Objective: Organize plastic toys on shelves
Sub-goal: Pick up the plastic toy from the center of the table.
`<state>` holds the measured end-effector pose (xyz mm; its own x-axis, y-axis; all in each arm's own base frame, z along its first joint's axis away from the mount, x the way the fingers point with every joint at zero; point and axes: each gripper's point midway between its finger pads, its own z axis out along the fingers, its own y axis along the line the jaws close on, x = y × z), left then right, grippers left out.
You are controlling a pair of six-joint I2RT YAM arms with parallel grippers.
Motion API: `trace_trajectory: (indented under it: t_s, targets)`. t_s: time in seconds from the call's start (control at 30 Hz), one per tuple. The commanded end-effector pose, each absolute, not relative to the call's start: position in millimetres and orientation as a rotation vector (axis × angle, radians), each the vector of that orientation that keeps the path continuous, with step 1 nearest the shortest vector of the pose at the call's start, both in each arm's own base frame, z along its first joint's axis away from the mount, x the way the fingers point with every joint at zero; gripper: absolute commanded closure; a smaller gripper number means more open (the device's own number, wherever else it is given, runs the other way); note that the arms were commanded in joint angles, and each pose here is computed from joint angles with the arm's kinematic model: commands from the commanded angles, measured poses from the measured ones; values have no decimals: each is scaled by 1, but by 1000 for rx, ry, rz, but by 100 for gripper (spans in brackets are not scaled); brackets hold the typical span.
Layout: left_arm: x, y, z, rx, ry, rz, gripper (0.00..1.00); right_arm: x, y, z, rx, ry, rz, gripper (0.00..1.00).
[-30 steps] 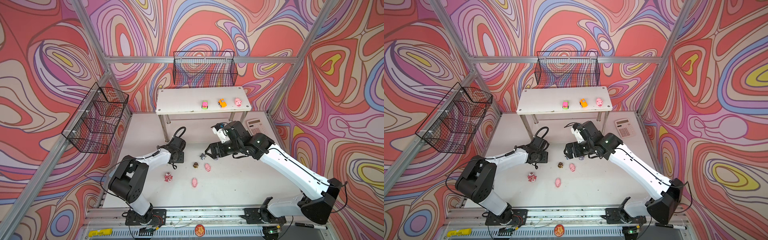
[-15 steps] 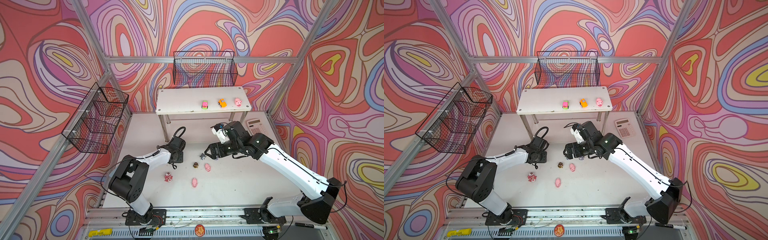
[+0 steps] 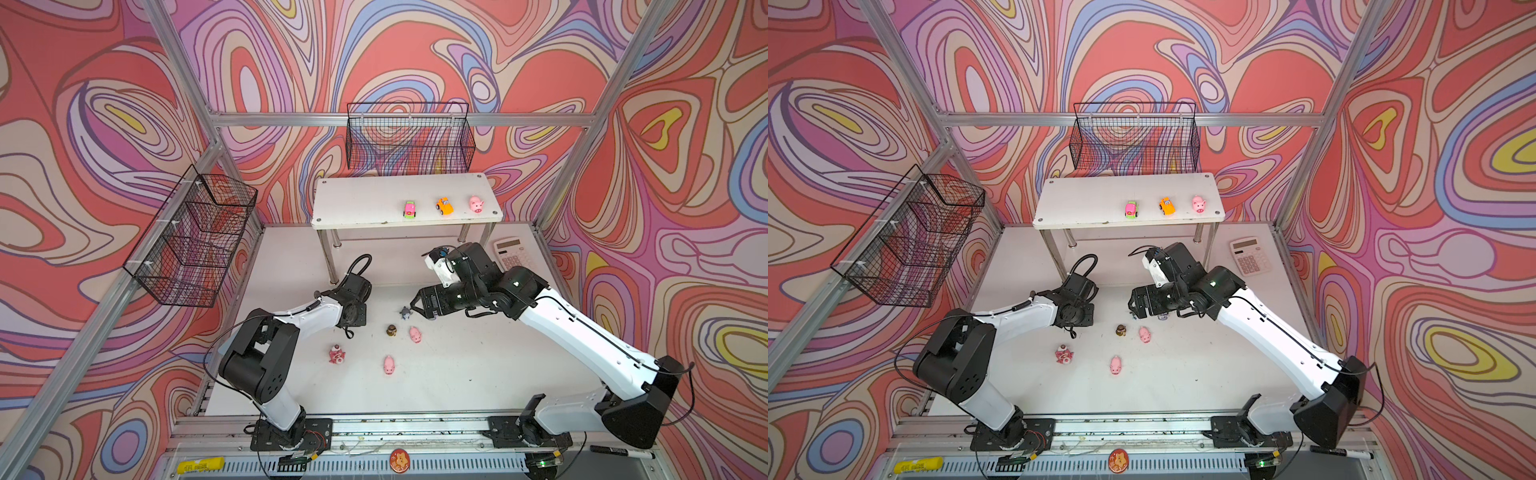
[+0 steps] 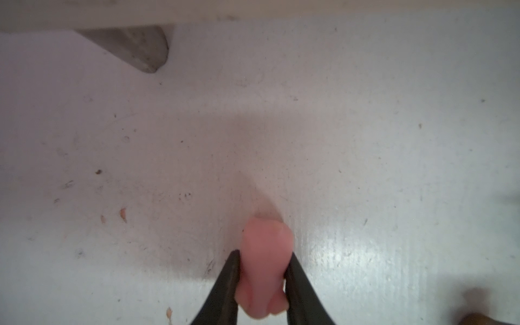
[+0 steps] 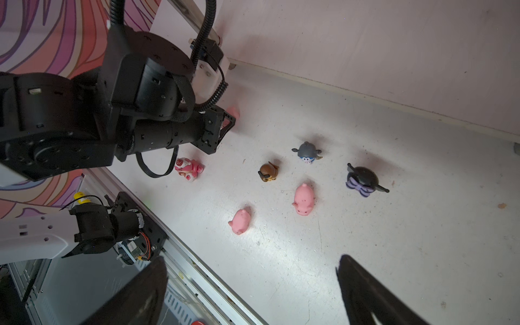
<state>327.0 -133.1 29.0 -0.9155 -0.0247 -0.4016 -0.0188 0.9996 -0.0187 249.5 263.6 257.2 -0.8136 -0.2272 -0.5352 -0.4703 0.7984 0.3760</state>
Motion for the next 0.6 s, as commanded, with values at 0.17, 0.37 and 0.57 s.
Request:
trace_trajectory:
  t_s: [0.17, 0.37, 0.57]
  targets:
    - [327, -130, 60, -49, 2711, -22, 73, 248, 260, 260, -519, 2494, 688, 2]
    - [318, -130, 91, -54, 2694, -63, 73, 247, 260, 263, -520, 2480, 695, 2]
    - [300, -120, 131, -70, 2650, -81, 73, 246, 259, 267, -520, 2460, 707, 2]
